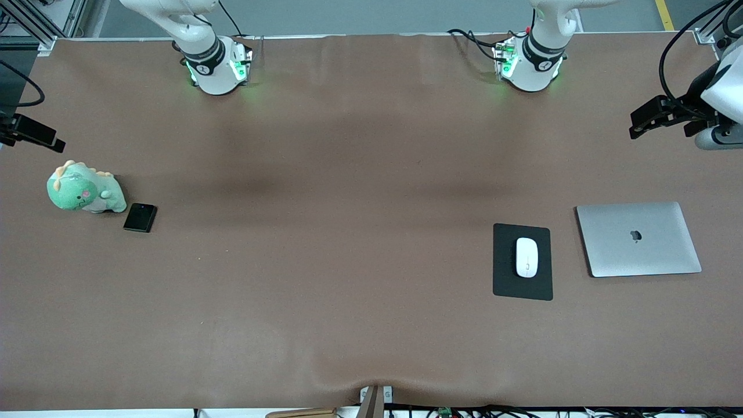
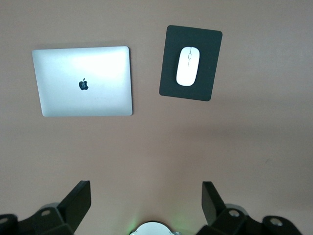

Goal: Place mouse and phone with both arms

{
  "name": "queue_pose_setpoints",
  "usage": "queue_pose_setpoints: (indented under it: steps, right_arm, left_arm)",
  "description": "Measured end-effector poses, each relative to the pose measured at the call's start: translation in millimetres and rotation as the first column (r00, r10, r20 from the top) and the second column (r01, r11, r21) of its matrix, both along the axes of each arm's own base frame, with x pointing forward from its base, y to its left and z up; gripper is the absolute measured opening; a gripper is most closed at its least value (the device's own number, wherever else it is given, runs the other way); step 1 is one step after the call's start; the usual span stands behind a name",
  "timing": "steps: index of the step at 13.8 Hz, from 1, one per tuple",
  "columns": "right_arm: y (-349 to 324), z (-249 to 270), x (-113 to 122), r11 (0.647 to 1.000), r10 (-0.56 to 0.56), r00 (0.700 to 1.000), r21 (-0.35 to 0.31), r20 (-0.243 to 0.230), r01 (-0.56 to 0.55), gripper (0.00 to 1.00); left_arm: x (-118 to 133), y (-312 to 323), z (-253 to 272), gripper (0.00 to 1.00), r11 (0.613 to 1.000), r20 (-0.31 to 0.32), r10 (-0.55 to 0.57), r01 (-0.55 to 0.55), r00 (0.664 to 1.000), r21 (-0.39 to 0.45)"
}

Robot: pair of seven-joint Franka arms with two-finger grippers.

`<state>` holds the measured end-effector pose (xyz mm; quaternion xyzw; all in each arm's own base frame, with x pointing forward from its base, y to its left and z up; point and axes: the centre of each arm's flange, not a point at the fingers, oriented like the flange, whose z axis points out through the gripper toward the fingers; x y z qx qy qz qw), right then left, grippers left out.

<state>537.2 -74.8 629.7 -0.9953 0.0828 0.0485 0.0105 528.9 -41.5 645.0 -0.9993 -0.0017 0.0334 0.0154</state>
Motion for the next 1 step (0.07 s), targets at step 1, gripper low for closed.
queue_pose_setpoints:
  steps: [1]
  right_arm:
    - [-1.1, -0.4, -0.2, 1.0, -0.002, 1.0, 0.0, -0.001, 0.002, 1.0]
  left_arm:
    - [0.0, -0.2, 2.6, 1.0, 1.0, 0.006, 0.0, 0.0, 1.0, 0.0]
